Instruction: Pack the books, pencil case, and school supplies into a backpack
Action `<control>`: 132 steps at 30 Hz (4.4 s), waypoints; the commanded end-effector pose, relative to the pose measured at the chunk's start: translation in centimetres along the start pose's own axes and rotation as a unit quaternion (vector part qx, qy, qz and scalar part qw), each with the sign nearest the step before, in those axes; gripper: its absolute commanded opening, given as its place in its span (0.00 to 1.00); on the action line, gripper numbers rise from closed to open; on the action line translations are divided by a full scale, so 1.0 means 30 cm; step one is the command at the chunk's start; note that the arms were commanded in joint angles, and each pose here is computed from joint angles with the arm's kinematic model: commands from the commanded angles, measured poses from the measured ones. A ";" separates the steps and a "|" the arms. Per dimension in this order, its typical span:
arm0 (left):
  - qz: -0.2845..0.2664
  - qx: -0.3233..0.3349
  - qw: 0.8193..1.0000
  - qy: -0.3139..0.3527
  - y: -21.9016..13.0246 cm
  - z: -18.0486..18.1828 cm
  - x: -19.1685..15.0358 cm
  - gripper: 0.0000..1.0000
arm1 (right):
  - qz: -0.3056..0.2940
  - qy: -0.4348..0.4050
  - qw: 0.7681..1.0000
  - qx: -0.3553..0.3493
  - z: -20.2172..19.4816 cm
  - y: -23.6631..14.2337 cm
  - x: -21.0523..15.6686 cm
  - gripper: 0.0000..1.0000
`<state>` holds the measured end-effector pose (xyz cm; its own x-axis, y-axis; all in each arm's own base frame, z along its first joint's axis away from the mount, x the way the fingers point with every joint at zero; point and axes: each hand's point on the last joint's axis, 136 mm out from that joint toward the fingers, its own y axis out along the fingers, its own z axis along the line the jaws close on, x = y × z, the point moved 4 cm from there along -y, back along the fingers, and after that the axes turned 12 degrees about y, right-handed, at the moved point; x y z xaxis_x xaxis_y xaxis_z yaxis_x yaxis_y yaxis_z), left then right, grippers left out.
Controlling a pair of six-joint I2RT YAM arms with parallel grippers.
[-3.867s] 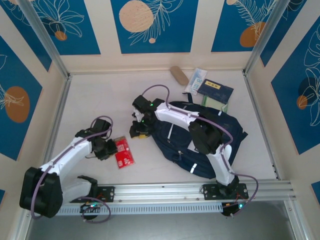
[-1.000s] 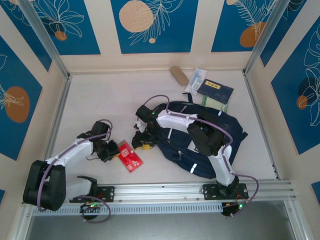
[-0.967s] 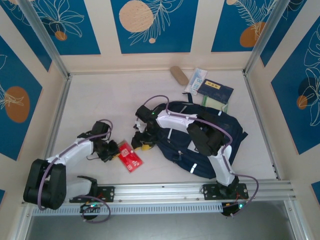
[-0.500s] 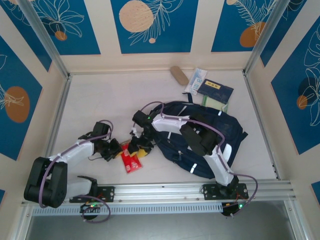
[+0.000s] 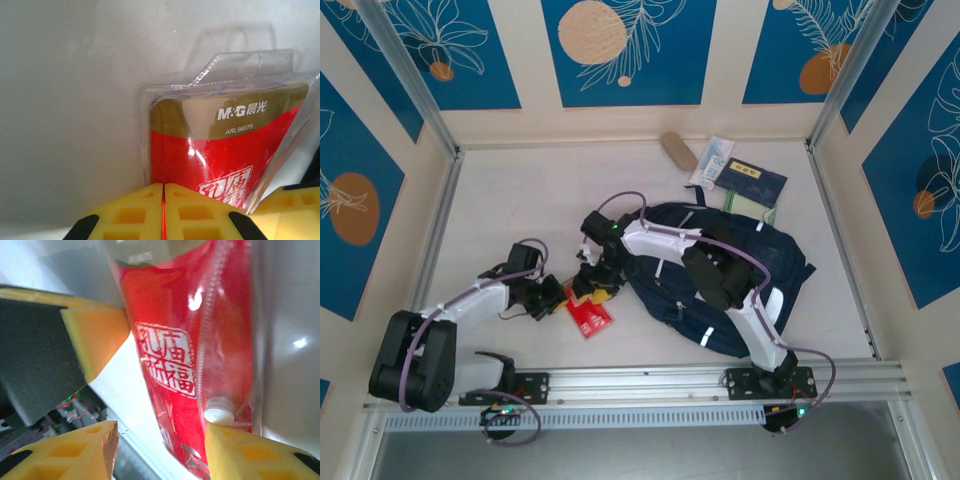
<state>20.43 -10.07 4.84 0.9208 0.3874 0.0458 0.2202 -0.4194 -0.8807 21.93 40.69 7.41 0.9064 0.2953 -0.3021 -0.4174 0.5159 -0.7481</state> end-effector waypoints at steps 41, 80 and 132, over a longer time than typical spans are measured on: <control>0.067 0.075 0.995 -0.022 0.067 0.114 -0.090 0.07 | 0.024 -0.093 0.993 0.069 0.099 0.065 0.002 0.50; -0.025 -0.349 0.912 0.215 -0.461 -0.583 -0.077 0.69 | -0.276 0.083 0.915 0.282 -0.029 -0.843 -0.180 0.12; -0.272 -0.324 0.905 0.048 -0.644 -0.642 0.068 0.00 | -0.452 0.297 0.830 0.135 -0.321 -0.872 -0.265 0.42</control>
<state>25.01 -19.51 30.85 0.6926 0.6356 0.3411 0.7080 -0.6894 -0.1533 27.45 19.02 25.63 0.6565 -0.7471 -0.1040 0.6265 0.6168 -0.4765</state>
